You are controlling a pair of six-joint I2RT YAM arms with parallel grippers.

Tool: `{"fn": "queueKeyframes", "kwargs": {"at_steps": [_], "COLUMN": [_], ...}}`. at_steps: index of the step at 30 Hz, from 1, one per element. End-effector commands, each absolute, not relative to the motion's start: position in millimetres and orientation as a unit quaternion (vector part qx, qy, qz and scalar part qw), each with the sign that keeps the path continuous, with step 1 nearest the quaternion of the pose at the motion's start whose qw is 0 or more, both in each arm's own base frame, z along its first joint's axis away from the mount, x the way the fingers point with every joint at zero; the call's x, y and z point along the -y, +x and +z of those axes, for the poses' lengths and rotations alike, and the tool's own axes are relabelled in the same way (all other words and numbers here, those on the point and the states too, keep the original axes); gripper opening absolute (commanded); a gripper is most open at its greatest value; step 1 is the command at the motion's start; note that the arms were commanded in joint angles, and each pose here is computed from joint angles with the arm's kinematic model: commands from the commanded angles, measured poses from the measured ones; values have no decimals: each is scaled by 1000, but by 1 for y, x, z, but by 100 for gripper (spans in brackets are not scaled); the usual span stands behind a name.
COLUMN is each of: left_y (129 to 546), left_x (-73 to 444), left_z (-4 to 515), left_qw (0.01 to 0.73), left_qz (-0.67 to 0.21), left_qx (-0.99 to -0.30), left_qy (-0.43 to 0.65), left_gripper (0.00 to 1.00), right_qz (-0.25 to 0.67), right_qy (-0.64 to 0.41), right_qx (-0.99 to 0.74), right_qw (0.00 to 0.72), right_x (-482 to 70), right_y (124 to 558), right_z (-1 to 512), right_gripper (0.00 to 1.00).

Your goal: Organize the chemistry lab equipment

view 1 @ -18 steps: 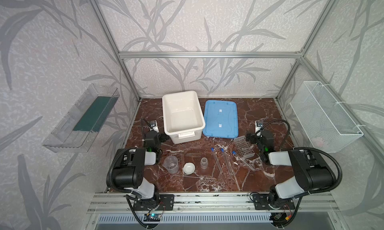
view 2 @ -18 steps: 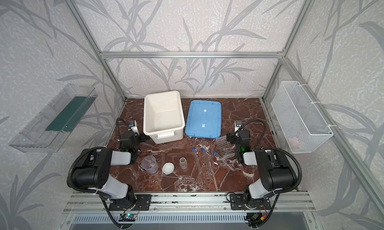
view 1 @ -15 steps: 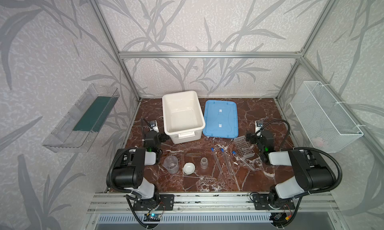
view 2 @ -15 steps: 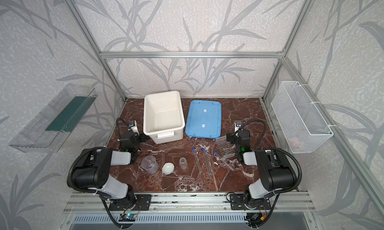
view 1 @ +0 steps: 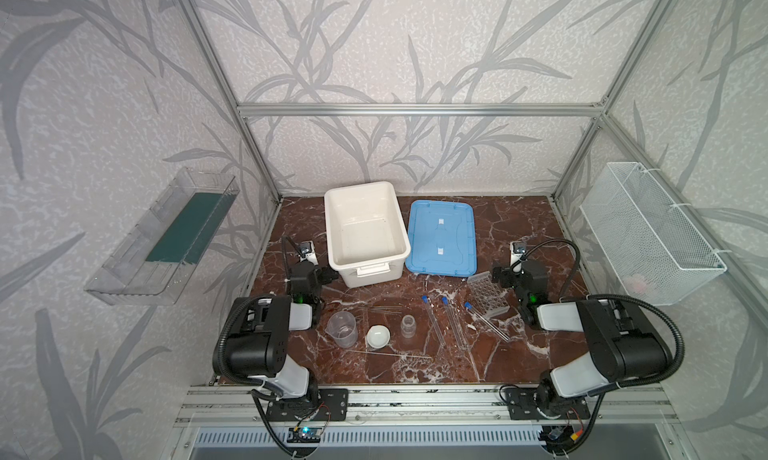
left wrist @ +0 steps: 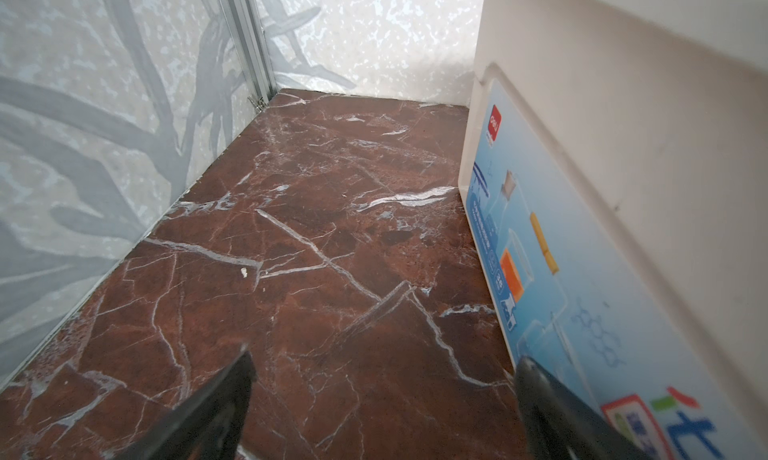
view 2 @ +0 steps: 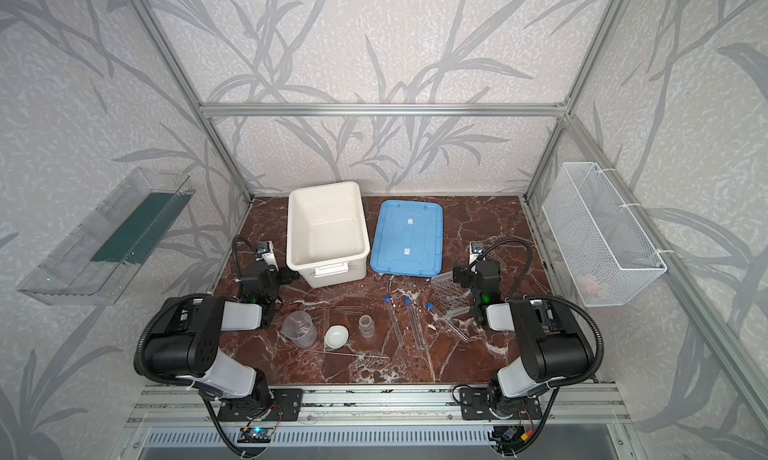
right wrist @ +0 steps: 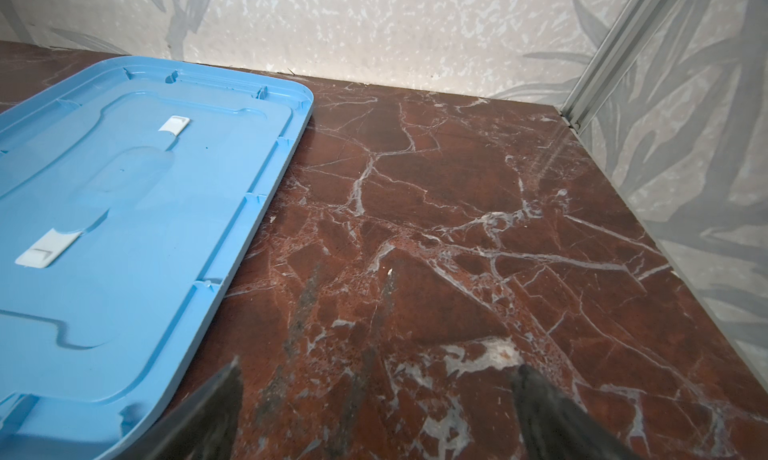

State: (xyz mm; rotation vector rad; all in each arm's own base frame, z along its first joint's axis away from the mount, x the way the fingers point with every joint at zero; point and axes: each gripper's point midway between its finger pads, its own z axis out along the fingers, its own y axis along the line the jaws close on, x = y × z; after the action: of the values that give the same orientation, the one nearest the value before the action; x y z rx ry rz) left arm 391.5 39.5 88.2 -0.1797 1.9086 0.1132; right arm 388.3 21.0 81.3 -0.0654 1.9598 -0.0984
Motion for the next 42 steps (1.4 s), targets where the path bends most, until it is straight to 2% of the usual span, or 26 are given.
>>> {"fn": "queueKeyframes", "kwargs": {"at_steps": [1,19,24,28,29,30,32,41,42], "left_y": [396,396,381,363,361,361,361,362,358], "left_x": [-38,-39,-65,-76,-75,-76,-75,-74,-77], "left_z": [94,95,102,113,113,114,115,116,122], "left_qw": [581,581,602,624,625,627,632,632,636], "left_qz": [50,53,95,111,109,109,111,110,122], "left_qx": [-810,-809,-780,-753,-752,-750,-746,-749,-741], "left_qy": [-68,-71,-143,-175,-178,-179,-175,-169,-178], "left_gripper": [99,99,99,99,96,93,92,94,97], "right_qz": [-46,-47,-45,-48,-45,-41,-29,96,104], "right_qy": [-25,-23,-21,-15,-14,-13,-5,5,6], "right_qx": [-821,-821,-818,-804,-813,-827,-842,-819,-820], "right_qw": [568,568,573,592,581,561,538,566,563], "right_x": [-20,-20,-19,-17,-17,-18,-19,-49,-51], "right_y": [395,396,394,390,388,385,380,348,345], "right_z": [91,91,93,115,117,118,124,166,168], "right_gripper": [99,99,99,99,99,99,99,99,99]}}
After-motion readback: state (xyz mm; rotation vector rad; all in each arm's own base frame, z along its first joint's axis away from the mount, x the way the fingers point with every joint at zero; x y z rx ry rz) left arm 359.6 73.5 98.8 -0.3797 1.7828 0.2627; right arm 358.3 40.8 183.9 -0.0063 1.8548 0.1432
